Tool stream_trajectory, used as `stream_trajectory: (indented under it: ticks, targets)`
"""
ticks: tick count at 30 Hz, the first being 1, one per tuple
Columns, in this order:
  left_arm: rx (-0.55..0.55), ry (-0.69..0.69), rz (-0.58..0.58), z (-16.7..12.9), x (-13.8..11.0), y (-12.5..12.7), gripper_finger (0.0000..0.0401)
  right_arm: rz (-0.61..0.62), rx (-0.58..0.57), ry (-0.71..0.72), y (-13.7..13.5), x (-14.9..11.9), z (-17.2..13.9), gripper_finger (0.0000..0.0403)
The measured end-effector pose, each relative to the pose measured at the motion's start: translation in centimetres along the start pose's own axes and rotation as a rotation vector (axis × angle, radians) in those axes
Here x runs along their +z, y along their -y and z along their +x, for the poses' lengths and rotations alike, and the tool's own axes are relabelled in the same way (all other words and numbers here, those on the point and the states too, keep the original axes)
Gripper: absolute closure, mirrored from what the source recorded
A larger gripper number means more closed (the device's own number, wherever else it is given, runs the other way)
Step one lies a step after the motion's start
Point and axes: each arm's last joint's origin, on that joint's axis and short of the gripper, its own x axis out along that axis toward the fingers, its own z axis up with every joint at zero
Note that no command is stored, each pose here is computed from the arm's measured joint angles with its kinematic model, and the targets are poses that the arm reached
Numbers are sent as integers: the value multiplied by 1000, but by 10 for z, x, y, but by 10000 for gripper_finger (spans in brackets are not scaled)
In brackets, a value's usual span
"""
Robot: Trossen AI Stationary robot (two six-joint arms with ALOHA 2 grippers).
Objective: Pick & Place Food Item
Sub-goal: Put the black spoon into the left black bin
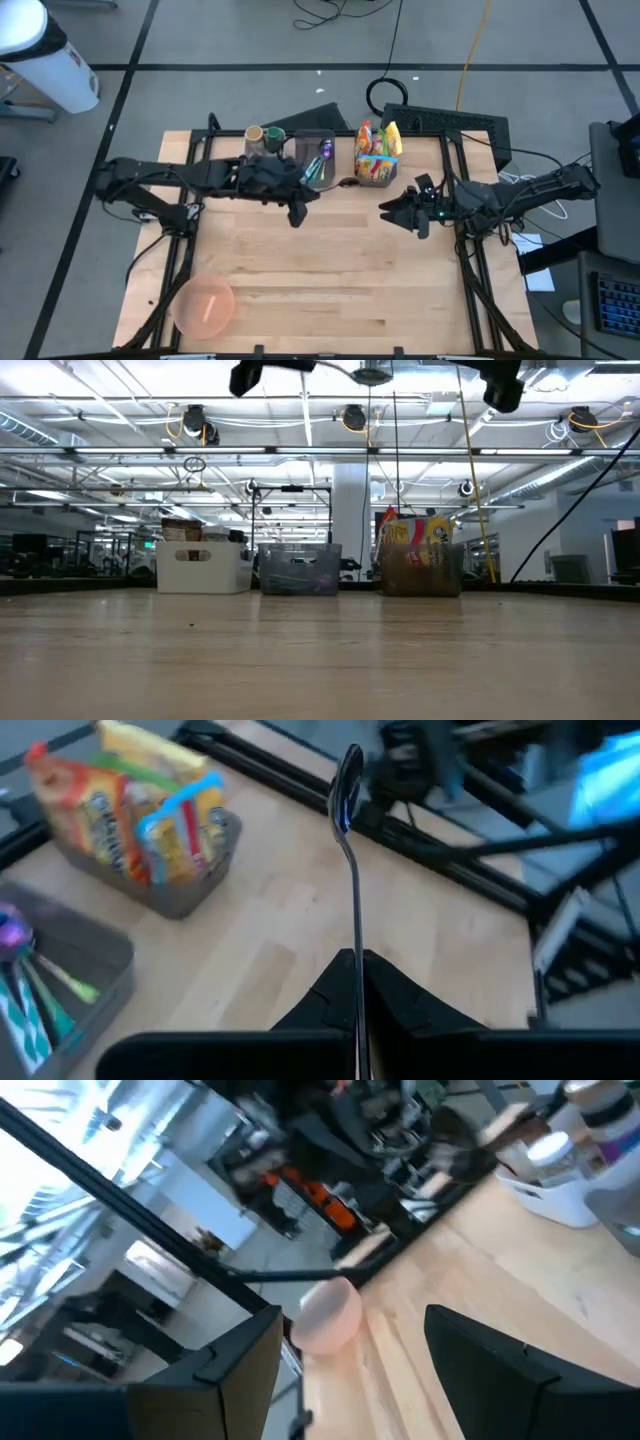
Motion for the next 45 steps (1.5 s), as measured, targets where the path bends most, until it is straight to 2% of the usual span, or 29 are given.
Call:
stream_trajectory:
  ticks: [4,11,15,20,24,31,35,45]
  targets:
    - [64,40,-95,2,-18,-11,398,-3,3,12,1,-1,1,165]
    - [225,132,-245,6,-26,-25,398,-1,-29,85,14,-11,3,165]
    - [262,164,-289,10,-21,-37,398,20,-3,163,22,-17,3,165]
    - [380,240,-381,15,-14,-60,398,33,3,205,34,-24,2,165]
    - [417,306,-432,33,-7,-78,398,30,-21,228,39,-23,3,165]
    - [450,261,-530,79,-18,-107,398,12,-36,296,42,-14,2,165]
    - [483,230,-554,95,-27,-116,398,12,-52,308,45,-11,3,165]
    - [579,97,-560,109,-43,-141,399,-1,-102,344,53,-4,3,165]
